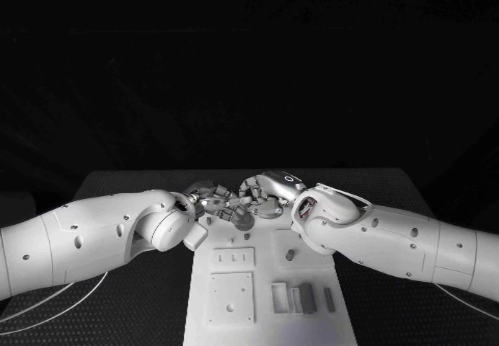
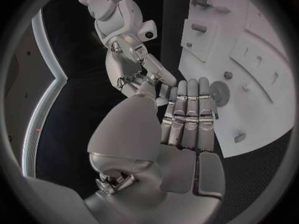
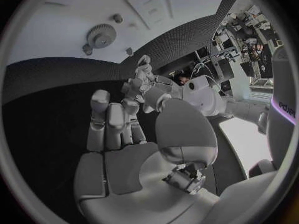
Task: Assemble the parts on the task board
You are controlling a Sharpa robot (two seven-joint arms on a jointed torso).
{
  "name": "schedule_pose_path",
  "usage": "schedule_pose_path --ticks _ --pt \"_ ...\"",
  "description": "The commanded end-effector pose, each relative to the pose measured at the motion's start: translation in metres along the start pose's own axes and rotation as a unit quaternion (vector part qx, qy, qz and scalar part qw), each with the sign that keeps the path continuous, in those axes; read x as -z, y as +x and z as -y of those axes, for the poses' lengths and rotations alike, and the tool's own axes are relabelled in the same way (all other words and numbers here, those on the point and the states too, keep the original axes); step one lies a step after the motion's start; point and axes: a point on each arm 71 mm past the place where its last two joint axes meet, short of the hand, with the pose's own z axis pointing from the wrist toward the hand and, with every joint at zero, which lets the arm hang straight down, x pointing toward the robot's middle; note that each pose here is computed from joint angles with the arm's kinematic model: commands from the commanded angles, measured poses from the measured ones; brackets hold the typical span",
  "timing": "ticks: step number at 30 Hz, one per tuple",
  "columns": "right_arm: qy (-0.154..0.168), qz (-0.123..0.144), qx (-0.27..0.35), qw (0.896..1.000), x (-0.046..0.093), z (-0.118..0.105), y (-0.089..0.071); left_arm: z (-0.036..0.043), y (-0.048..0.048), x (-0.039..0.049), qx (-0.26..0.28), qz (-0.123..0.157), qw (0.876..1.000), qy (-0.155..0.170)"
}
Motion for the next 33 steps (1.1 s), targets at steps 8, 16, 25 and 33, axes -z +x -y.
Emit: schedule_pose_path --ticks 8,16,25,33 --pt "-0.01 -0.008 0.004 1.0 -0.002 -0.0048 0.0034 0.0057 0.0037 -0.0006 0.013 0.004 1.0 0.014" --pt "-0.011 -0.01 0.004 1.0 -0.0025 -0.0056 0.0041 0.0062 0.0028 -0.0004 0.02 0.009 1.0 0.018" --pt "-0.011 -0.011 0.004 1.0 -0.0031 -0.0055 0.0046 0.006 0.0022 -0.0005 0.028 0.012 0.999 0.017" --pt "-0.007 -0.014 0.005 1.0 -0.004 -0.0037 0.0053 0.0057 0.0031 -0.0006 0.034 0.008 0.999 0.014"
